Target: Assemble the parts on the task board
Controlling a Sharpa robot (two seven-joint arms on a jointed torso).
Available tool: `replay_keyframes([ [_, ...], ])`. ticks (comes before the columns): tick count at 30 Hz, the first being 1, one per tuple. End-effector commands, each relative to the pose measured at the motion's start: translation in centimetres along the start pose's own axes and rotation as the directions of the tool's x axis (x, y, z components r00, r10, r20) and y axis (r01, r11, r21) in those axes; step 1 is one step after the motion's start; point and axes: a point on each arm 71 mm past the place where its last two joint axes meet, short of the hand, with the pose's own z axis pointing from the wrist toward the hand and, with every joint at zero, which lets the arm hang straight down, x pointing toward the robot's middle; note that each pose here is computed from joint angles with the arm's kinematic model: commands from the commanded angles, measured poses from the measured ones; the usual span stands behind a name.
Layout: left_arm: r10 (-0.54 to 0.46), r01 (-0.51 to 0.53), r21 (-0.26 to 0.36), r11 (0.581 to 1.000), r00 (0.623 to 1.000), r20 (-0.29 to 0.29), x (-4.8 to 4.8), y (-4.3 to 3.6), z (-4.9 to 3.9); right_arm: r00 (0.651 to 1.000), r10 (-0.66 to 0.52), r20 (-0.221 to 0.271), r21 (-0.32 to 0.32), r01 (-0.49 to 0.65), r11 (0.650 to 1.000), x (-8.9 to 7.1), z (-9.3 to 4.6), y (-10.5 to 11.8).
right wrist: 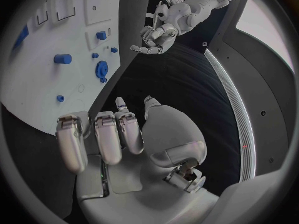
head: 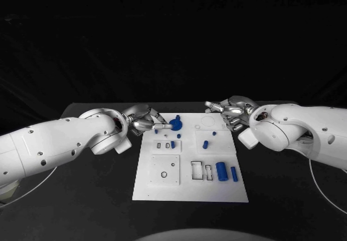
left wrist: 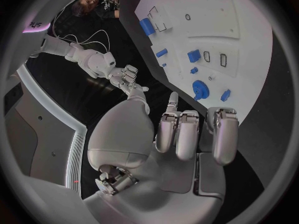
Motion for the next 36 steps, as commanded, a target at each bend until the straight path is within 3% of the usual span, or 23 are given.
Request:
replay_keyframes([
  [1,0.063,-0.079,-0.111,0.991,0.988,-0.14,0.81,-0.02,0.24,0.999,-0.001,-0.053,0.059,0.004,0.998,0.3,-0.1,-0.6],
  [6,0.094,-0.121,-0.149,0.982,0.98,-0.176,1.13,-0.49,0.91,0.998,-0.007,-0.057,0.075,0.011,0.997,0.3,0.0,-1.0],
  [15,0.153,-0.191,-0.206,0.96,0.97,-0.188,1.96,-1.4,2.06,0.998,-0.013,-0.066,0.099,0.02,0.995,0.4,0.1,-1.8],
  [36,0.207,-0.293,-0.368,0.883,0.945,-0.255,2.8,-1.54,4.1,0.998,-0.019,-0.063,0.119,0.027,0.993,0.3,0.1,-2.2],
])
